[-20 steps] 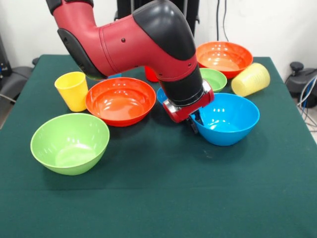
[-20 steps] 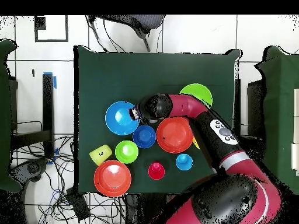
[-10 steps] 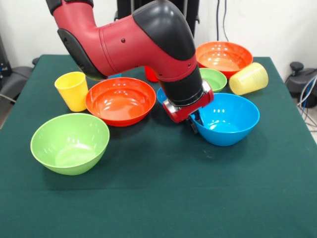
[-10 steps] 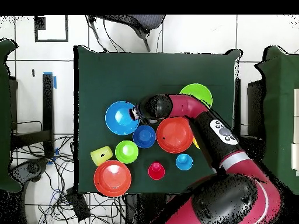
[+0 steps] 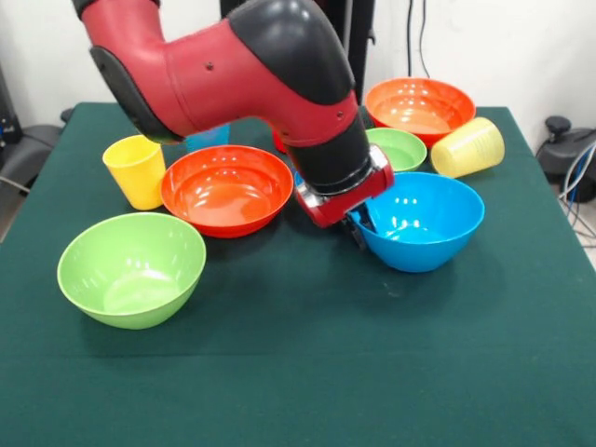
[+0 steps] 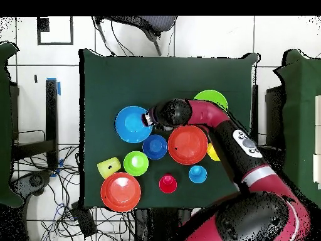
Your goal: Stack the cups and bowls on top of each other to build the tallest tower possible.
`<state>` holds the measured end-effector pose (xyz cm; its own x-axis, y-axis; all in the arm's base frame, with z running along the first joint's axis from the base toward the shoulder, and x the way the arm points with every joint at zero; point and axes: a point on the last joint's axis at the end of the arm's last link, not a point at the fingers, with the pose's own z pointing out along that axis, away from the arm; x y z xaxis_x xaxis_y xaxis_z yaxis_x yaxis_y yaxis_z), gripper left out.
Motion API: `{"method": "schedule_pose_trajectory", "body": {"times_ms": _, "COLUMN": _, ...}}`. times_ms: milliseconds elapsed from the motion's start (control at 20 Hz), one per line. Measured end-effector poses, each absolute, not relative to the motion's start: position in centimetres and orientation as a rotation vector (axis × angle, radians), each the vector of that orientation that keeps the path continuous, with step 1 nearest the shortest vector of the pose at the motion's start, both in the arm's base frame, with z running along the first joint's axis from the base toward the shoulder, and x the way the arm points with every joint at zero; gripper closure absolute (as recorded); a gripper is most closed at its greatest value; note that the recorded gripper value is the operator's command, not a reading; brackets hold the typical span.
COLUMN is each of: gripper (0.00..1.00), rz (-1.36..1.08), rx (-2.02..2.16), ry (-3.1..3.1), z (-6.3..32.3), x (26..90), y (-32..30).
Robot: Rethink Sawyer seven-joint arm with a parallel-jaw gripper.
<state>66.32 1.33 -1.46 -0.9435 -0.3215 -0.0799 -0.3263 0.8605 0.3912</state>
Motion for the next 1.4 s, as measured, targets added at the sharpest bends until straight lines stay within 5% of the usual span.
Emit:
{"method": "schedule_pose_trajectory", "body": {"times_ms": 800, "gripper": 1.0, "rz": 0.695, "rx": -0.286, "ry": 2.943, "z": 6.4, "x": 69.9, "y": -6.8}}
{"method": "schedule_pose_trajectory", "body": {"times_ms": 1400, "gripper": 1.0, "rz": 0.891, "rx": -0.424, "ry": 3.07, "z": 9.4, "x": 67.2, "y": -5.0}}
